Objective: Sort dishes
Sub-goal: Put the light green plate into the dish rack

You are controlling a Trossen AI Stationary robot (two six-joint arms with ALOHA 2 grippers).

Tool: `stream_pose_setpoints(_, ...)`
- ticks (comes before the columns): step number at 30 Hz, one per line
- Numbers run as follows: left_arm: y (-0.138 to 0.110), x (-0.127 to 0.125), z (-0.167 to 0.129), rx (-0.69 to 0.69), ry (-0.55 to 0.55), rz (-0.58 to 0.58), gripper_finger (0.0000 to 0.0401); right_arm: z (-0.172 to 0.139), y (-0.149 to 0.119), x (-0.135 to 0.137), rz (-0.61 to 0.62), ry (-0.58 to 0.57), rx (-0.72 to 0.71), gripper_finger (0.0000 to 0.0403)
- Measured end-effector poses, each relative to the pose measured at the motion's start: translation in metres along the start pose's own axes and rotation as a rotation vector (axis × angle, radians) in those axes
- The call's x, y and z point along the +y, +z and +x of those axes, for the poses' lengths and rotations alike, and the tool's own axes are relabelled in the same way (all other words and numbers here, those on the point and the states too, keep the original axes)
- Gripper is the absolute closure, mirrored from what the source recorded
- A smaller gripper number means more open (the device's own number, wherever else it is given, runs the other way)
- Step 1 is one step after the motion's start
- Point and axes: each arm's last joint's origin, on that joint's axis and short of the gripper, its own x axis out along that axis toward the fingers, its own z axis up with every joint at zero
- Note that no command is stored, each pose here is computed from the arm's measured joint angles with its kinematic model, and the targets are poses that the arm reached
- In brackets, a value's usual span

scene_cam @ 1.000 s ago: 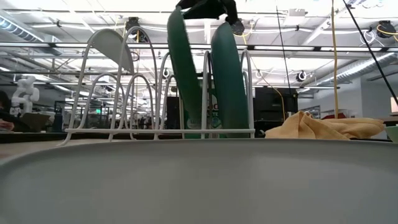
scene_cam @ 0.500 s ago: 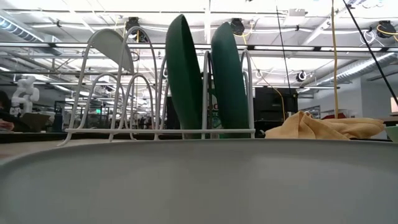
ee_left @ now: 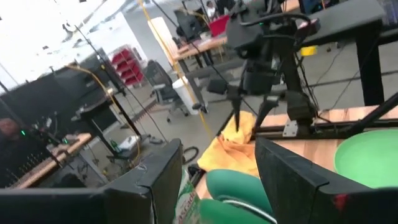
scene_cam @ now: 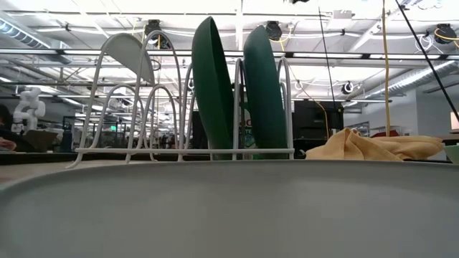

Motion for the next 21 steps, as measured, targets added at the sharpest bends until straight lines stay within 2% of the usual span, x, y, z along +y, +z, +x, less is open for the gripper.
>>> stream_pose_setpoints(4, -0.004, 0.0, 0.011, 0.043, -0.01, -0.002, 0.0198, -0.001, -0.006, 0.017, 0.136, 0.151, 0.076, 0.0243)
stream_pose_setpoints(8, -0.007, -0.004, 0.017, 0.062, -0.003, 0.02, 0.0198, 0.011, -0.013, 0.041, 0.184, 0.232, 0.163, 0.0243)
stream_pose_setpoints(15, -0.01, -0.008, 0.019, 0.075, -0.004, 0.056, 0.0198, 0.058, -0.042, 0.092, 0.226, 0.41, 0.323, 0.0243)
stream_pose_setpoints(21, -0.011, -0.008, 0.019, 0.078, -0.01, 0.056, 0.0198, 0.099, -0.073, 0.125, 0.275, 0.534, 0.347, 0.0243)
